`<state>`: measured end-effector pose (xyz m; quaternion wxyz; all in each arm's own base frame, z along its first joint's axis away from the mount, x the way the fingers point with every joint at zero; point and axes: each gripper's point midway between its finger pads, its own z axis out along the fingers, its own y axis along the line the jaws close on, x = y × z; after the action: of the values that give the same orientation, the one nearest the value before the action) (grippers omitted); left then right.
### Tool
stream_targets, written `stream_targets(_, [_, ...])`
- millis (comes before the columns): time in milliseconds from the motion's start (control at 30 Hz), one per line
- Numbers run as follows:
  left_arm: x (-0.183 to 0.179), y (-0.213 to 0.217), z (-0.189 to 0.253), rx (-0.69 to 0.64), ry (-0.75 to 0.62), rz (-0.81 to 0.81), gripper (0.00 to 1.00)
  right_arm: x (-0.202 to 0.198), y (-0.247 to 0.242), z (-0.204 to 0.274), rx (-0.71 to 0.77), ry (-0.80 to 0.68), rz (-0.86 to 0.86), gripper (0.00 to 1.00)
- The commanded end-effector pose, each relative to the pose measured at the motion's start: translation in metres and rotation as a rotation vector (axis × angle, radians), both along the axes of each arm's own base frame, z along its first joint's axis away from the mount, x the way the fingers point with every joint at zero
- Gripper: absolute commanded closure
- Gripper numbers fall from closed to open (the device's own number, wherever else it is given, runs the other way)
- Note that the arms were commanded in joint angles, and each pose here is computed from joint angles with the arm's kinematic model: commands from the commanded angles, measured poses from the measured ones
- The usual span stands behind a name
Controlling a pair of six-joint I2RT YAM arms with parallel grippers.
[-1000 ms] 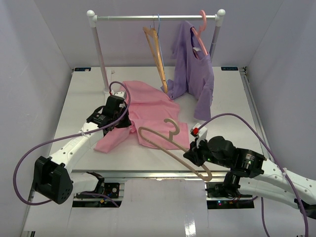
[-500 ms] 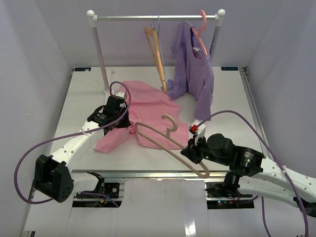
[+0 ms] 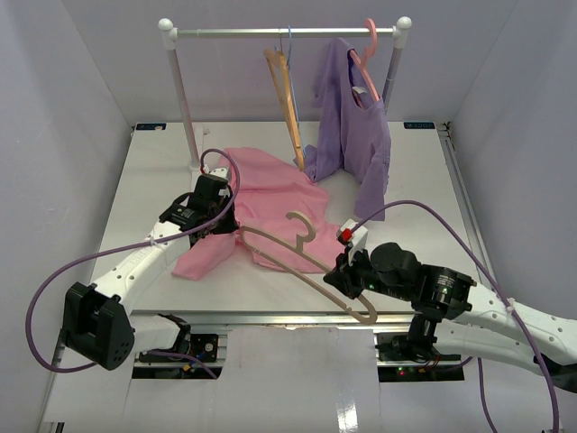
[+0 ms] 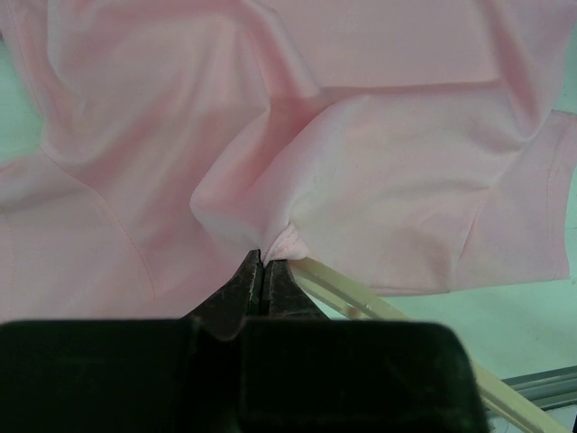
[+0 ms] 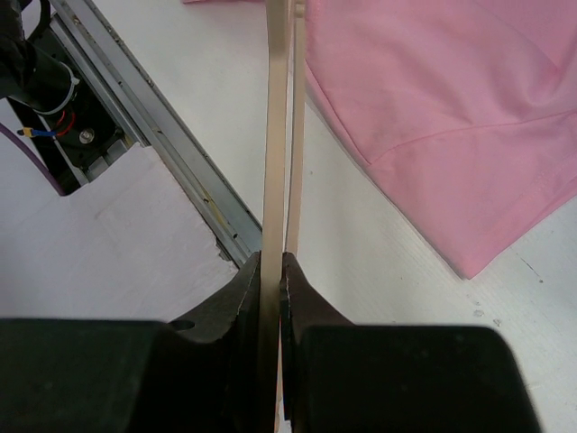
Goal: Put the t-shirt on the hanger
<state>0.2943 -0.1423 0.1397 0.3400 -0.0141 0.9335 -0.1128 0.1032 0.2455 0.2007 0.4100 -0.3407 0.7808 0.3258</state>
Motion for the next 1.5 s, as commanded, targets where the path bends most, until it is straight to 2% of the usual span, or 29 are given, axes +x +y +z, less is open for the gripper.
stream_targets(0, [0.008, 0.003, 0.007, 0.01, -0.026, 0.013, 1.0, 0.001, 0.008, 0.041, 0.117, -0.052, 0.01, 0.92])
stream_targets(233, [0.004, -0.012, 0.028, -0.084, -0.066, -0.04, 1.0, 0.011, 0.016, 0.031, 0.073, -0.094, 0.004, 0.92])
stream_targets(433, [-0.021, -0.043, 0.063, -0.232, -0.109, -0.253, 1.0, 0.023, 0.033, 0.036, 0.072, -0.177, 0.02, 0.92])
stream_targets(600, [-0.035, -0.045, 0.077, -0.236, -0.131, -0.339, 1.0, 0.025, 0.039, 0.045, 0.096, -0.239, 0.056, 0.92])
stream_targets(733, [-0.043, -0.05, 0.082, -0.235, -0.129, -0.418, 1.0, 0.014, 0.048, 0.047, 0.104, -0.289, 0.169, 0.92])
stream_targets(1067, [-0.068, -0.062, 0.127, -0.297, -0.185, -0.59, 1.0, 0.006, 0.05, 0.052, 0.139, -0.464, 0.296, 0.92])
stream_targets(1200, [-0.073, -0.062, 0.16, -0.319, -0.261, -0.607, 1.0, -0.006, 0.058, 0.056, 0.153, -0.451, 0.381, 0.92])
stream_targets(1367, [-0.082, -0.068, 0.186, -0.363, -0.29, -0.658, 0.99, -0.019, 0.076, 0.051, 0.154, -0.405, 0.487, 0.92])
stream_targets(1467, [-0.087, -0.071, 0.192, -0.384, -0.28, -0.689, 0.99, -0.011, 0.086, 0.057, 0.175, -0.425, 0.462, 0.92])
